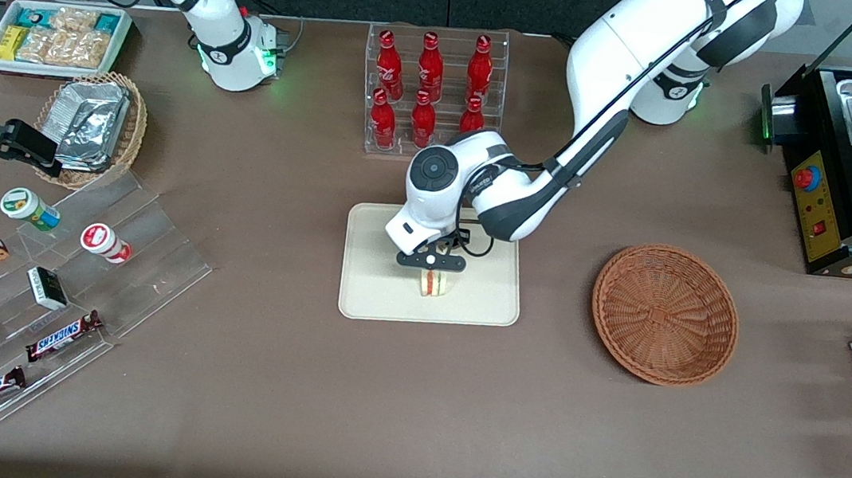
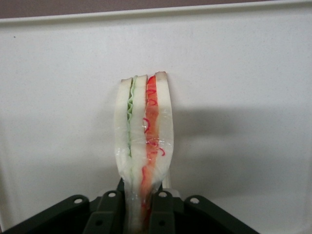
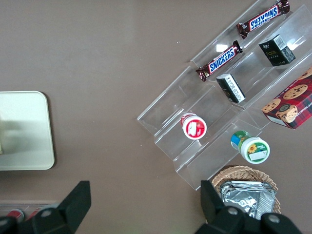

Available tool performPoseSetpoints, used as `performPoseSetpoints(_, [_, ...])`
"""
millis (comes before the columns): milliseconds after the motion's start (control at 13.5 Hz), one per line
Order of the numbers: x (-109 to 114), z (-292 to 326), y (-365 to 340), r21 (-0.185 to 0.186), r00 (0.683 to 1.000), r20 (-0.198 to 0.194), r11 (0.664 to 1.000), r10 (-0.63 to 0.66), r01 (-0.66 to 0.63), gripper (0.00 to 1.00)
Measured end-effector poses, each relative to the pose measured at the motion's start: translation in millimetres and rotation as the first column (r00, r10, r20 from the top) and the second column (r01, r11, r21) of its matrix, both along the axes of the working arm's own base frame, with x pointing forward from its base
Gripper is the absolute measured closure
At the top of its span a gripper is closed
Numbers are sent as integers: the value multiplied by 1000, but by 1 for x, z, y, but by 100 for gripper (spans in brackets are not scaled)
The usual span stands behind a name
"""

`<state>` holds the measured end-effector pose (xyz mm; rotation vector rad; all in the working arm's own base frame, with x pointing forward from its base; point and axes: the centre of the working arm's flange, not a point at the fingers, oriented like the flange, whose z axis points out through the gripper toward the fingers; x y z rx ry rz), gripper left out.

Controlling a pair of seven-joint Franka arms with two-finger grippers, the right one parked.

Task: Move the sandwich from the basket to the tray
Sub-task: 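Lower the sandwich onto the tray and open the left gripper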

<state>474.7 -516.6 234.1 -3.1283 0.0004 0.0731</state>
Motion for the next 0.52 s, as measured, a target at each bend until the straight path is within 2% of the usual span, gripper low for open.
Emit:
performPoseSetpoints(221, [4, 6, -2, -11, 1000, 10, 1000, 19, -19, 46])
performPoseSetpoints(369, [12, 25, -2, -26, 997, 33, 998, 63, -62, 26])
performPoseSetpoints(517, [17, 57, 4, 1, 994, 44, 995, 100, -100, 5])
